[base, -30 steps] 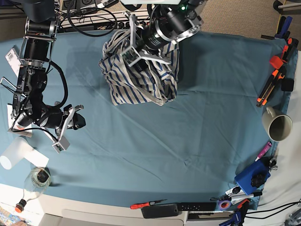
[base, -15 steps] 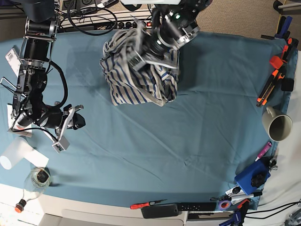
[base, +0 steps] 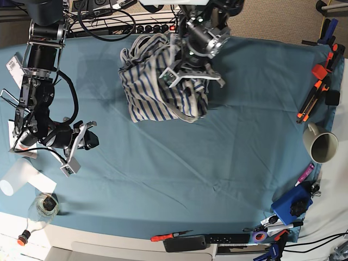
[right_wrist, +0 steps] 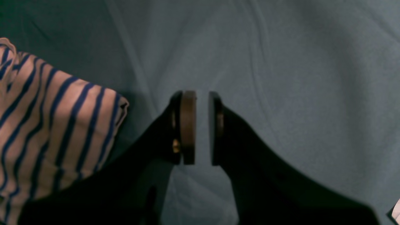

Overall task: Fold the T-shirt properly
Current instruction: 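Press and tuck the bundle's loose fabric with the left gripper, then release the bundle and raise the left gripper away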

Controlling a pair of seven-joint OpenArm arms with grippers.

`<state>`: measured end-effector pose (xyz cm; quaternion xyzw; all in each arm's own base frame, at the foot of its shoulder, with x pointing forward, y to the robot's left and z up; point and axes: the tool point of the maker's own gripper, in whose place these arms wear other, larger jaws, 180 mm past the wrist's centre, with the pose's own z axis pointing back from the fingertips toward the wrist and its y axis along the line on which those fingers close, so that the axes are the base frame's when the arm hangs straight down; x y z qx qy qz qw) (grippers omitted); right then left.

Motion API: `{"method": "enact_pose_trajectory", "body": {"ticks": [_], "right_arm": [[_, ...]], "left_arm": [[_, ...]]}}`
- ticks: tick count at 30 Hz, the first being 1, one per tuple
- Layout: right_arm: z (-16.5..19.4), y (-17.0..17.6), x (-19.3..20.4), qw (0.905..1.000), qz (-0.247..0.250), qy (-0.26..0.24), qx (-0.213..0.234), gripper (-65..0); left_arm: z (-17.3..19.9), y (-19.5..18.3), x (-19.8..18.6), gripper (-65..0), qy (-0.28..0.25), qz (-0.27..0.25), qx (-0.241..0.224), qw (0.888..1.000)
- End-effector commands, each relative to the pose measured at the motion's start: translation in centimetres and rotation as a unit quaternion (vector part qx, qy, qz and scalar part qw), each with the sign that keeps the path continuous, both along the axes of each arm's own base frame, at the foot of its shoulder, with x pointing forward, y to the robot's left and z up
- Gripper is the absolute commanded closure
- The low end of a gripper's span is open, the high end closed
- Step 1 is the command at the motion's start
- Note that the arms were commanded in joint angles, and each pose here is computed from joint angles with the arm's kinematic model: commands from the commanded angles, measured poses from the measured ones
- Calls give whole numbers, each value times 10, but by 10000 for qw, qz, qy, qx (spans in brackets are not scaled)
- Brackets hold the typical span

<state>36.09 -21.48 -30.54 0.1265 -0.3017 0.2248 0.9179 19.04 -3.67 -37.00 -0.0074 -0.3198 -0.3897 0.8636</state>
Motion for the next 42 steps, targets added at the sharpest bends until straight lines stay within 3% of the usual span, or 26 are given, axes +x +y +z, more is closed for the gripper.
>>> {"method": "enact_pose_trajectory", "body": {"ticks": [1, 7, 16, 22, 31, 37, 42], "right_arm": [[18, -4, 10, 9996, 2, -296, -10, -82], [18, -4, 10, 9996, 4, -298, -4, -82], [18, -4, 10, 9996, 4, -298, -4, -82], [18, -4, 10, 9996, 1, -297, -7, -82], [18, -4, 10, 9996, 2, -296, -10, -82], [18, -4, 10, 9996, 3, -298, -6, -82], [18, -4, 10, 9996, 4, -298, -4, -82]], "left_arm": [[-7, 10, -11, 0, 109, -45, 319, 9994], [-9, 40, 5, 0, -14, 563, 404, 9976], [-5, 54, 19, 0, -206, 806, 351, 9959], [12, 66, 47, 0, -618, 1443, 179, 9874], [28, 73, 68, 0, -974, 1696, 160, 9806], [33, 117, 76, 0, -1136, 2456, 526, 9612], [43, 148, 77, 0, -1181, 2952, 411, 9472]]}}
